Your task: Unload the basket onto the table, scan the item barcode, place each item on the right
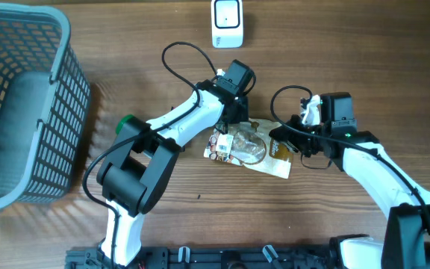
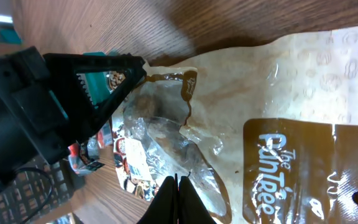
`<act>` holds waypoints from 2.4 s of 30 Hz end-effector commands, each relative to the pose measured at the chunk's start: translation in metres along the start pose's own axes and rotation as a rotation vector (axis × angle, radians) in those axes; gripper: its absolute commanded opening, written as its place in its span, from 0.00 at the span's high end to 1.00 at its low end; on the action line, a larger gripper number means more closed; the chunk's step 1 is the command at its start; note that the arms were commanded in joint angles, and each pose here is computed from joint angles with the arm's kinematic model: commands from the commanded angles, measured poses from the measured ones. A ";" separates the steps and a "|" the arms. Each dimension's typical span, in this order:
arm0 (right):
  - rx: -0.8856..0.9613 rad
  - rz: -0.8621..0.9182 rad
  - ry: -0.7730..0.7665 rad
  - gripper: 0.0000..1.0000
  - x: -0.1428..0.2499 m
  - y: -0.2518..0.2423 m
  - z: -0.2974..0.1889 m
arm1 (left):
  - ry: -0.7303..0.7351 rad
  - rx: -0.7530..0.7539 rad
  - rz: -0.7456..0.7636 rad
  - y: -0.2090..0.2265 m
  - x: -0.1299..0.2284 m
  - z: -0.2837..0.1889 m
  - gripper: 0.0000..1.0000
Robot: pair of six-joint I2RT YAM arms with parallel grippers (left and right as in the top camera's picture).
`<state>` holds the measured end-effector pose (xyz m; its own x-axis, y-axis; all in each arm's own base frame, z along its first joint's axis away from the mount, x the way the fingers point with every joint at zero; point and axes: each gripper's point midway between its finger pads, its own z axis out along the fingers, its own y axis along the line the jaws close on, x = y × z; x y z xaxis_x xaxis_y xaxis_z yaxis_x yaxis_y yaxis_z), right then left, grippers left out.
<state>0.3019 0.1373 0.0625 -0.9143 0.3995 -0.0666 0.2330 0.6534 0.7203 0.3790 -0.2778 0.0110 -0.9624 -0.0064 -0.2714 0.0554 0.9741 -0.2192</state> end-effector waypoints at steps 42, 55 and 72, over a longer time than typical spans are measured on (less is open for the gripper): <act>0.149 -0.069 -0.108 0.00 -0.045 -0.002 -0.061 | 0.010 -0.088 -0.074 0.019 0.007 0.003 0.96; 0.305 0.389 0.041 0.06 0.037 -0.115 -0.106 | -0.151 0.124 0.139 -0.055 -0.010 -0.108 0.96; 0.070 0.439 -0.195 0.04 0.043 -0.151 -0.041 | -0.060 0.157 0.129 -0.044 0.037 -0.061 0.96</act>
<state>0.2291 0.0562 0.0235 -0.7020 0.6856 0.1925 0.5127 0.2990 0.8049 0.3350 -0.3073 0.0790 -0.9153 0.0974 -0.3908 0.2282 0.9249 -0.3039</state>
